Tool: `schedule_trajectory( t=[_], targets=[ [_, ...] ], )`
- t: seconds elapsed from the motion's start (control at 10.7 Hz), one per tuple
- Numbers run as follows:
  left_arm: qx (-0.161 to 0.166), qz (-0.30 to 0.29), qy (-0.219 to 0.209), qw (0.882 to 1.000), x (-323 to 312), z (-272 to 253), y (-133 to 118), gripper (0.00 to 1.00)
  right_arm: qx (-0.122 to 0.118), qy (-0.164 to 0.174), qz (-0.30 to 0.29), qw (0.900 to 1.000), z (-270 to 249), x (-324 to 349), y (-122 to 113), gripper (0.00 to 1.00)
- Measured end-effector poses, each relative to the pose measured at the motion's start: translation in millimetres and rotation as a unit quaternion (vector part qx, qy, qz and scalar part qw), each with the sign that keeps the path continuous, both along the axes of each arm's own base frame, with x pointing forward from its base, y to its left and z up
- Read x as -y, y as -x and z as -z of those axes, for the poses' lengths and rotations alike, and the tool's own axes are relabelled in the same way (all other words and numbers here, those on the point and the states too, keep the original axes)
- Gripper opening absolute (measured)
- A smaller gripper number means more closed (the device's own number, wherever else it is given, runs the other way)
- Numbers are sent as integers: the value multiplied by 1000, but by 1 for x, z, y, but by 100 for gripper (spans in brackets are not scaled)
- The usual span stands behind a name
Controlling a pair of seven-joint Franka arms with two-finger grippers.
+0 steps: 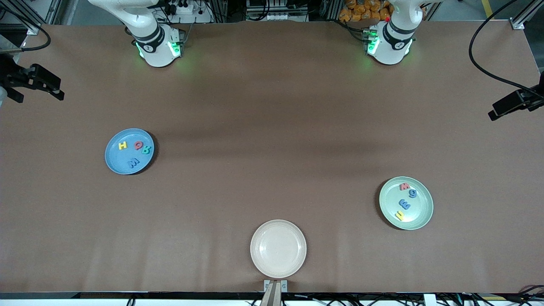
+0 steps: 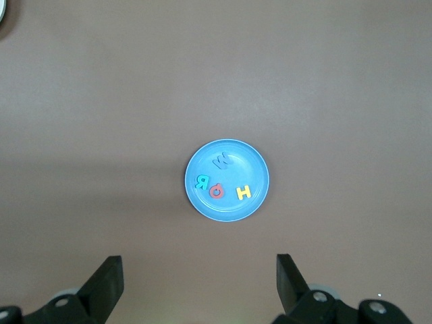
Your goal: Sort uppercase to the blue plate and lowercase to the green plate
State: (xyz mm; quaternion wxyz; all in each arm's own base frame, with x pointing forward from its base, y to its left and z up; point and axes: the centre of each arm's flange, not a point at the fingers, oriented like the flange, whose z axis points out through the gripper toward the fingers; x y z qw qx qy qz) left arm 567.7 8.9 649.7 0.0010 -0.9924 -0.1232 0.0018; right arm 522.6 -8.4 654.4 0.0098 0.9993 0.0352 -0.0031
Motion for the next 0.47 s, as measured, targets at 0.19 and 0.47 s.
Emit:
schedule_trajectory(
  t=[0.19,0.47],
  targets=[
    [0,0,0,1000,0,0,0,100,-1,0,6,1000,1,4,0,100],
    [0,36,0,999,14,0,0,100,-5,0,29,1000,5,29,0,100]
  ],
)
